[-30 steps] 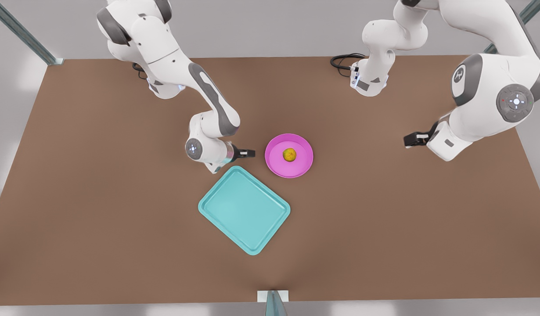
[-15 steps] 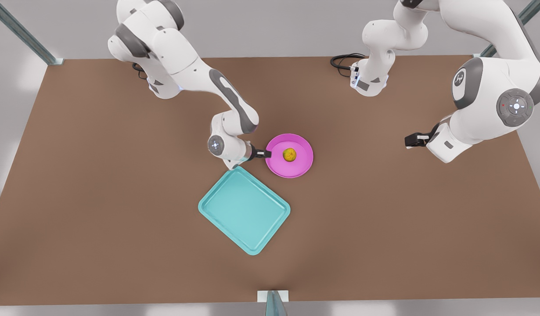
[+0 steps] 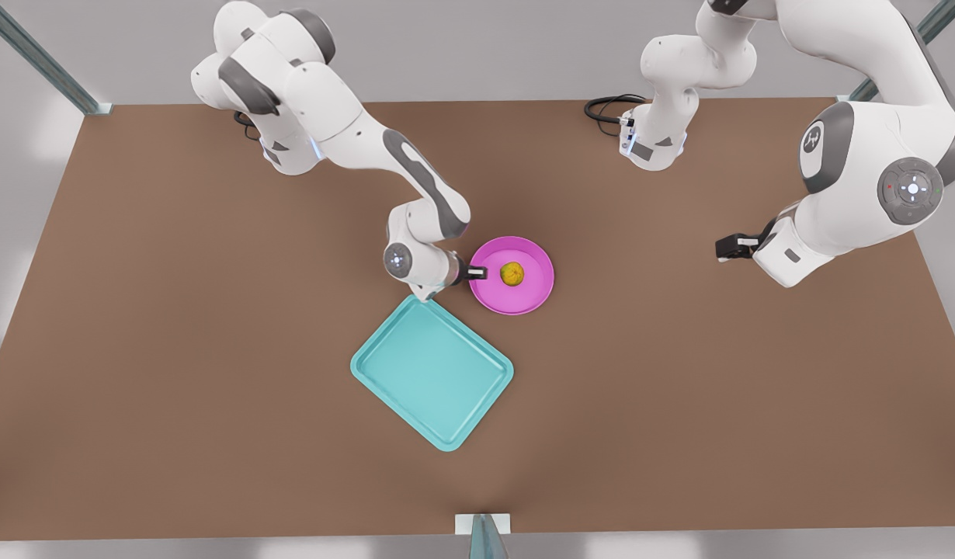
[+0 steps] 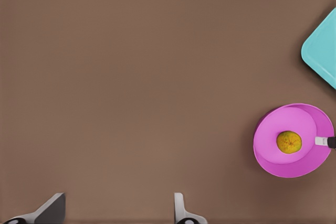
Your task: Place the orange on the plate with the left arm and the plate on the tray with the right arm
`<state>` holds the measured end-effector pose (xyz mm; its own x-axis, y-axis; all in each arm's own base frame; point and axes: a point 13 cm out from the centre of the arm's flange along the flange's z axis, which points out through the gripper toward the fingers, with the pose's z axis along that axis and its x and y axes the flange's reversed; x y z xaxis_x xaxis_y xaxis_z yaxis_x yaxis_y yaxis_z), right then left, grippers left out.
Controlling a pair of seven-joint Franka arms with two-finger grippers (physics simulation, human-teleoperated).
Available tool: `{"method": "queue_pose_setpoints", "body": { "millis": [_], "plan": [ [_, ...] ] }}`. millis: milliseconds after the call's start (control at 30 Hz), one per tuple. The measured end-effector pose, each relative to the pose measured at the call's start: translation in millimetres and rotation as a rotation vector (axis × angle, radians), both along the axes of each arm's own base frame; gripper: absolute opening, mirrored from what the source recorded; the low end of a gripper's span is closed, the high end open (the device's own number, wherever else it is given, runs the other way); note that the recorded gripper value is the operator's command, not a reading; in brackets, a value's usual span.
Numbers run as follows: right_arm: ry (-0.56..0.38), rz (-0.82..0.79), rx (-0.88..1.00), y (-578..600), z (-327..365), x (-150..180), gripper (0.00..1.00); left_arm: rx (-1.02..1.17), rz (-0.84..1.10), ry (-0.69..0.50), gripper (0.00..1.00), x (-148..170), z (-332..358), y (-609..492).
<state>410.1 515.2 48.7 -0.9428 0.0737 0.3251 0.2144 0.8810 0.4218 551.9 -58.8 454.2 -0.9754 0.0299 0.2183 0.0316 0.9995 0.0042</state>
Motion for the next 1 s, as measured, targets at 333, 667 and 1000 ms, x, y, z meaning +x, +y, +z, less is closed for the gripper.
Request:
{"method": "queue_pose_setpoints", "body": {
  "millis": [333, 667, 1000],
  "plan": [
    [-0.008, 0.000, 0.014, 4, 5, 4, 0.21, -0.001, -0.008, 0.004, 1.00, -2, 4, 0],
    [-0.073, -0.076, 0.130, 23, 73, 61, 0.21, 0.003, -0.012, 0.050, 1.00, -11, 7, 0],
    [-0.102, -0.344, 0.170, -118, 106, 205, 0.21, 0.004, -0.010, 0.078, 1.00, -15, 4, 0]
  ]
}}
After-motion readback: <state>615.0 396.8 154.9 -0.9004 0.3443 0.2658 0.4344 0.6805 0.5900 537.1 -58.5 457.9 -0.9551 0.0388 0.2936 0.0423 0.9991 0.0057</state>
